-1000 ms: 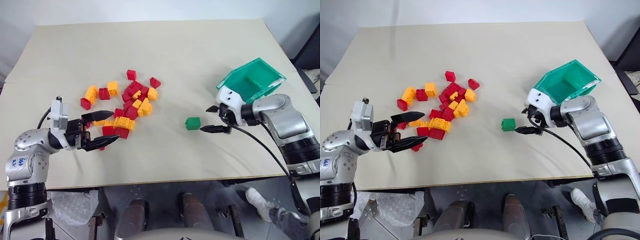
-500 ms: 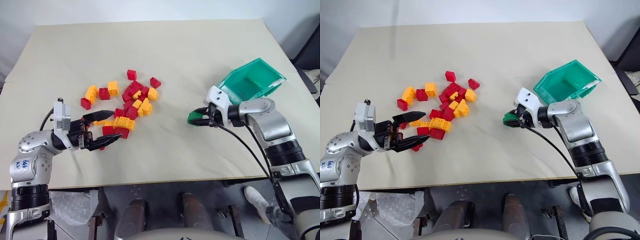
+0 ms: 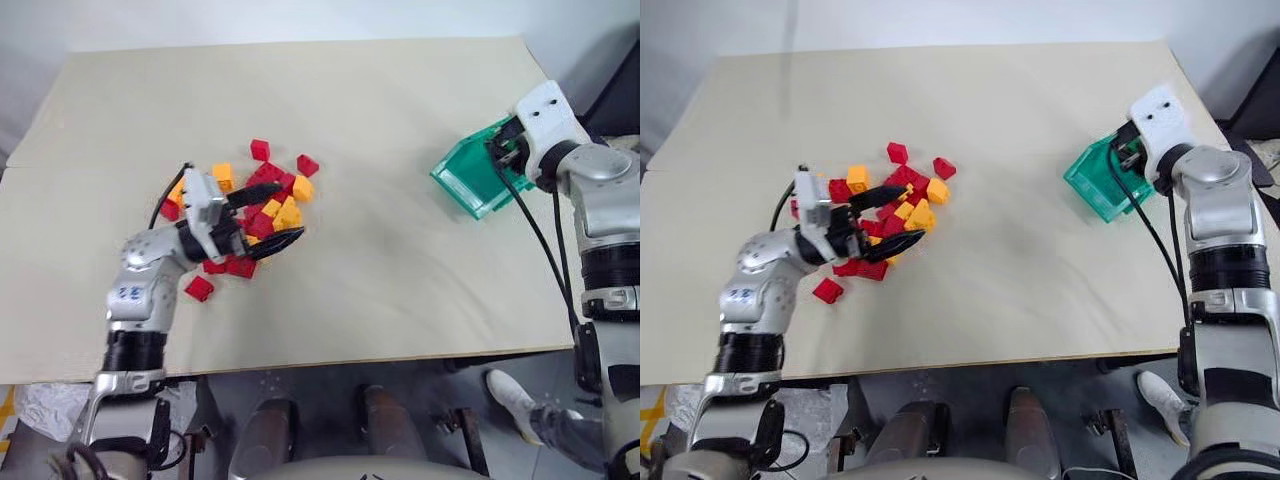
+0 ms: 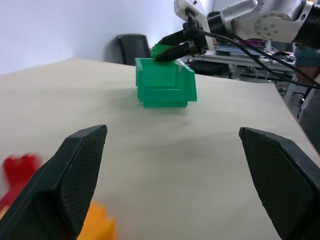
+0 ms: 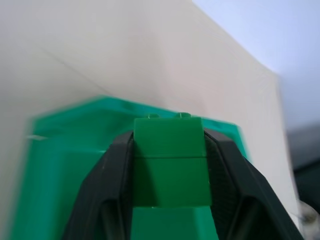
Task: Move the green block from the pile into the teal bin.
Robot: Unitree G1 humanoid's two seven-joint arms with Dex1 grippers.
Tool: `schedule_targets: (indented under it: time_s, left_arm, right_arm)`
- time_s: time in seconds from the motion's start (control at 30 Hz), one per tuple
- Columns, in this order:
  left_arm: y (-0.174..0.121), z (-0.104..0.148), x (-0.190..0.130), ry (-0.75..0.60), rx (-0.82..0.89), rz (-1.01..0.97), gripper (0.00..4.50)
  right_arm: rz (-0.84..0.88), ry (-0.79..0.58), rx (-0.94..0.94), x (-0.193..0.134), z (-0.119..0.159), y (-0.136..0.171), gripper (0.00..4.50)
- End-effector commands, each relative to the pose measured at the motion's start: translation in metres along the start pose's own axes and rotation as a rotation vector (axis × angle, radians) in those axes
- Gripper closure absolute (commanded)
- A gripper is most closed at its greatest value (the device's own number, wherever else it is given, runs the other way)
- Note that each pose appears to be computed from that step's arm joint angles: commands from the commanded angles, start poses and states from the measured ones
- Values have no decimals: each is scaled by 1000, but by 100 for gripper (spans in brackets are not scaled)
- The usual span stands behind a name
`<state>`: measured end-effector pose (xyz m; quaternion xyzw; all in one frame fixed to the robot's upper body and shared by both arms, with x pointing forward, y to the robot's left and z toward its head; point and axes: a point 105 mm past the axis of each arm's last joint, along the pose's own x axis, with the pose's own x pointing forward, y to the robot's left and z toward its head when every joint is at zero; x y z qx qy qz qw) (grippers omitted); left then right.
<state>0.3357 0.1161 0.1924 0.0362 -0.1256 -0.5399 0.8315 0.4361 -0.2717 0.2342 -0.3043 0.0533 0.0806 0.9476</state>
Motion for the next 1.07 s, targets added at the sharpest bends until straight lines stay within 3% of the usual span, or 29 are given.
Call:
schedule_targets:
  time_s: [0.03,0.07,0.17,0.3,0.37,0.5,0.73,0.97,1.07]
  left_arm:
    - [5,5,7,-21,26,6,0]
    - [6,5,8,-21,23,4,0]
    - [10,5,7,1,23,7,0]
    - [13,13,1,-23,7,18,0]
    - [12,17,-9,-31,-14,16,0]
    - [7,26,-47,4,-49,61,0]
    - [4,22,-118,161,-108,165,0]
    - [1,8,-181,270,-126,339,0]
    - [-2,4,-193,314,-76,374,0]
  right_arm:
    - [-70,-19,-11,7,5,-10,301]
    - [-51,-23,18,9,5,-7,228]
    - [-3,-62,142,12,13,-5,136]
    - [-19,-89,145,11,23,-12,4]
    - [55,-132,150,6,32,-5,4]
    - [483,-240,140,-27,39,56,4]
    - [919,-297,31,-63,12,114,4]
    - [904,-368,62,-48,-5,119,4]
    - [889,-385,84,-46,-5,123,4]
